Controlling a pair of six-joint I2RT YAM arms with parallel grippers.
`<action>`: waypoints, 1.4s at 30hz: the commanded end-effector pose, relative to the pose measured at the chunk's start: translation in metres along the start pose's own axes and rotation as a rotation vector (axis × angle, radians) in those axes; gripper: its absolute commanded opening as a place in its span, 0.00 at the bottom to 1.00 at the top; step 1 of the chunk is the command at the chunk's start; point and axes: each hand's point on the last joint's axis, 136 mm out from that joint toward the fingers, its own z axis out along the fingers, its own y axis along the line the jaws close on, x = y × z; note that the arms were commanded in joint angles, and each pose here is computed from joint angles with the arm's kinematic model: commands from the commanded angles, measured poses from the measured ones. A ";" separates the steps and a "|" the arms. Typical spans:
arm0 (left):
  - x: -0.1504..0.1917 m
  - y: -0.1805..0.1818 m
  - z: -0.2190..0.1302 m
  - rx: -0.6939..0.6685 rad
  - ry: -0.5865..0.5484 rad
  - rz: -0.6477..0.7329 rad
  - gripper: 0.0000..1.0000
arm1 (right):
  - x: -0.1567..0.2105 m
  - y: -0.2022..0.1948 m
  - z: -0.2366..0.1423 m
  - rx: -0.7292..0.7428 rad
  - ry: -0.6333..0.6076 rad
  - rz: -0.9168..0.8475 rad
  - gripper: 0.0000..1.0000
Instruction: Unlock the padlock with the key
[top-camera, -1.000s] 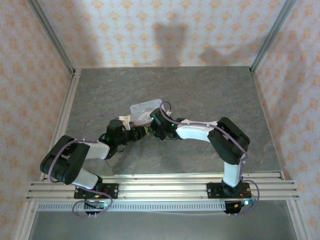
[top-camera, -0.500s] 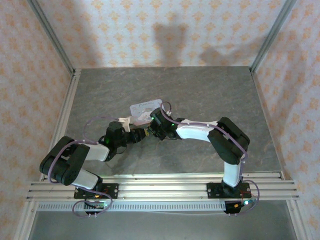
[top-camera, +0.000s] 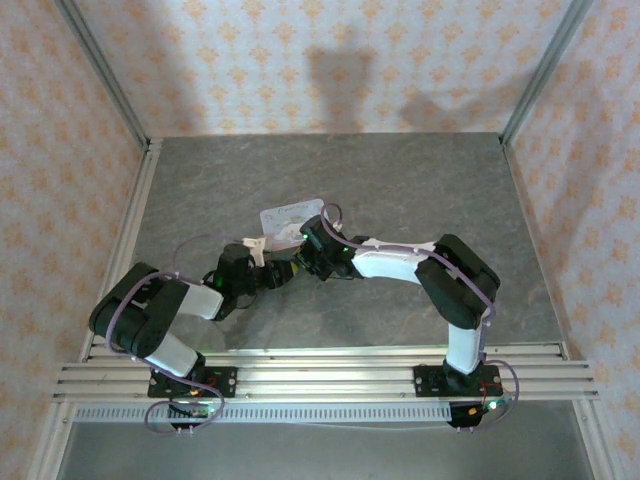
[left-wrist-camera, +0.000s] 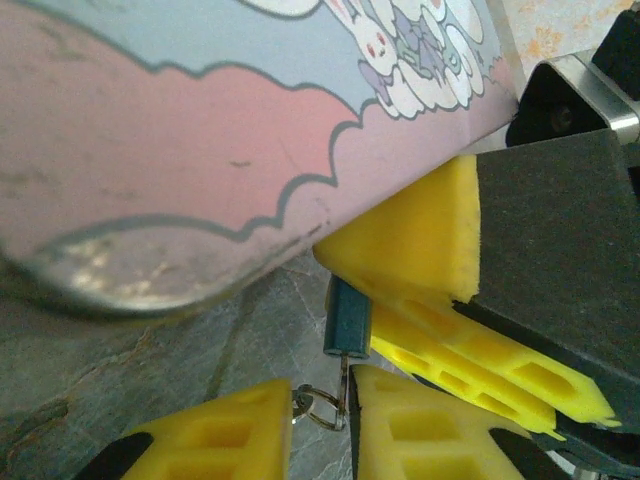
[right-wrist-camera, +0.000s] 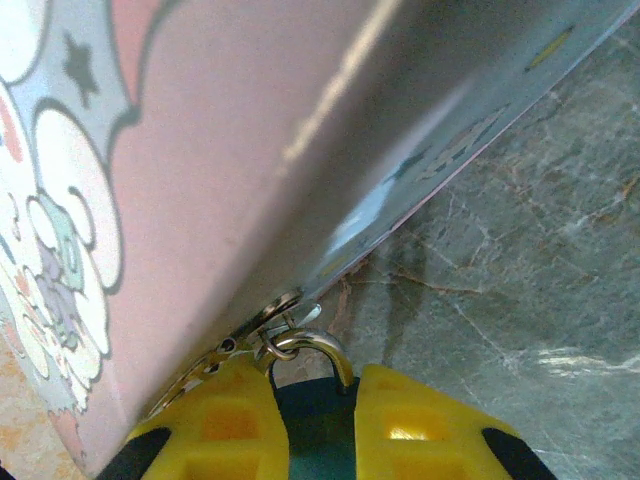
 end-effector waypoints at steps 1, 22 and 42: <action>-0.010 -0.015 0.005 0.046 -0.024 0.061 0.18 | -0.002 0.014 -0.003 -0.045 -0.002 0.015 0.00; 0.003 -0.014 0.000 -0.155 -0.083 0.464 0.00 | 0.004 0.016 -0.005 -0.041 0.080 0.061 0.00; 0.037 -0.029 0.021 -0.528 0.040 1.168 0.00 | 0.002 0.006 -0.020 0.141 0.139 -0.088 0.00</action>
